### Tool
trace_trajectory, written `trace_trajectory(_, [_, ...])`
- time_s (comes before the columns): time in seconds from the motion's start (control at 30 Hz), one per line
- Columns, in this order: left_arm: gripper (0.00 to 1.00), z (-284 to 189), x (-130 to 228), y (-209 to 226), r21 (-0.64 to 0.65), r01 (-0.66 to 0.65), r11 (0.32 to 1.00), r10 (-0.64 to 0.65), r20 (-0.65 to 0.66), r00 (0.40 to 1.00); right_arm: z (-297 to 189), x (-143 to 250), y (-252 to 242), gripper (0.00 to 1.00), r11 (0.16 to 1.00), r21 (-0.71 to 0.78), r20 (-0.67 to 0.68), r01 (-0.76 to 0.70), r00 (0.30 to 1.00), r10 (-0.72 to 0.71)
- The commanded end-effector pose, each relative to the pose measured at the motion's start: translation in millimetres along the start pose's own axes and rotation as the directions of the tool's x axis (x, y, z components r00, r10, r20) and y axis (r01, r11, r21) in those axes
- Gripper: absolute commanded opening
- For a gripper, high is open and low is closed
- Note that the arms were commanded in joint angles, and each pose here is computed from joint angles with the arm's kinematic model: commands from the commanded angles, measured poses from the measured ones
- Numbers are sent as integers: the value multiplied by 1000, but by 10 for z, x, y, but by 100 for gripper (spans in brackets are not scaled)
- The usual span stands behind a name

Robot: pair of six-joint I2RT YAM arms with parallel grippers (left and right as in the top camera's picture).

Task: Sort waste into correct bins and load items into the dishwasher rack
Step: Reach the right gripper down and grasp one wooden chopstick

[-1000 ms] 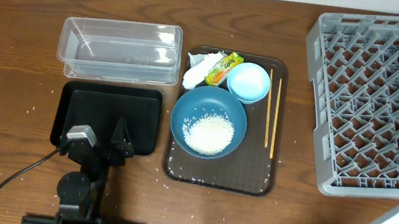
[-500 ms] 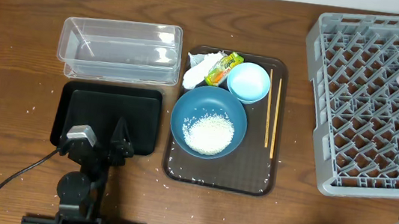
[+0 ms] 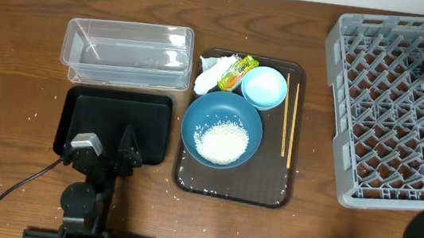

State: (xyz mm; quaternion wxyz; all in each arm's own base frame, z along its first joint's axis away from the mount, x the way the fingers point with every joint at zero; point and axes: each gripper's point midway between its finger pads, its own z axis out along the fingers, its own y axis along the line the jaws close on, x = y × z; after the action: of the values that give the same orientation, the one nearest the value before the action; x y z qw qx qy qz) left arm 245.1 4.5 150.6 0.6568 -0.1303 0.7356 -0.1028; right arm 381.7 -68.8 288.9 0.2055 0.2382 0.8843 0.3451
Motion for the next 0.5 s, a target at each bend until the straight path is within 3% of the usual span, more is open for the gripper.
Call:
trace_trajectory(0.0, [91,11,155,55,-19,-10,1000,9,-46,999,185,325,-121,31,958,252,-120,139,987,-111])
trace_trajectory(0.1, [91,11,155,55,-19,-10,1000,9,-46,999,359,583,-110,39,890,392,-221,231,963,-153])
trace_trajectory(0.17, [91,11,155,56,-19,-10,1000,9,-46,999,511,715,-12,85,853,414,-276,317,937,-215])
trace_trajectory(0.2, [91,11,155,55,-19,-10,1000,9,-46,999,605,783,51,92,837,412,-300,361,921,-249])
trace_trajectory(0.37, [91,11,155,55,-19,-10,1000,9,-46,999,1018,1007,164,84,757,493,-321,429,898,-300])
trace_trajectory(0.47, [91,11,155,55,-19,-10,1000,9,-46,999,1180,1163,63,65,714,575,-314,399,914,-258])
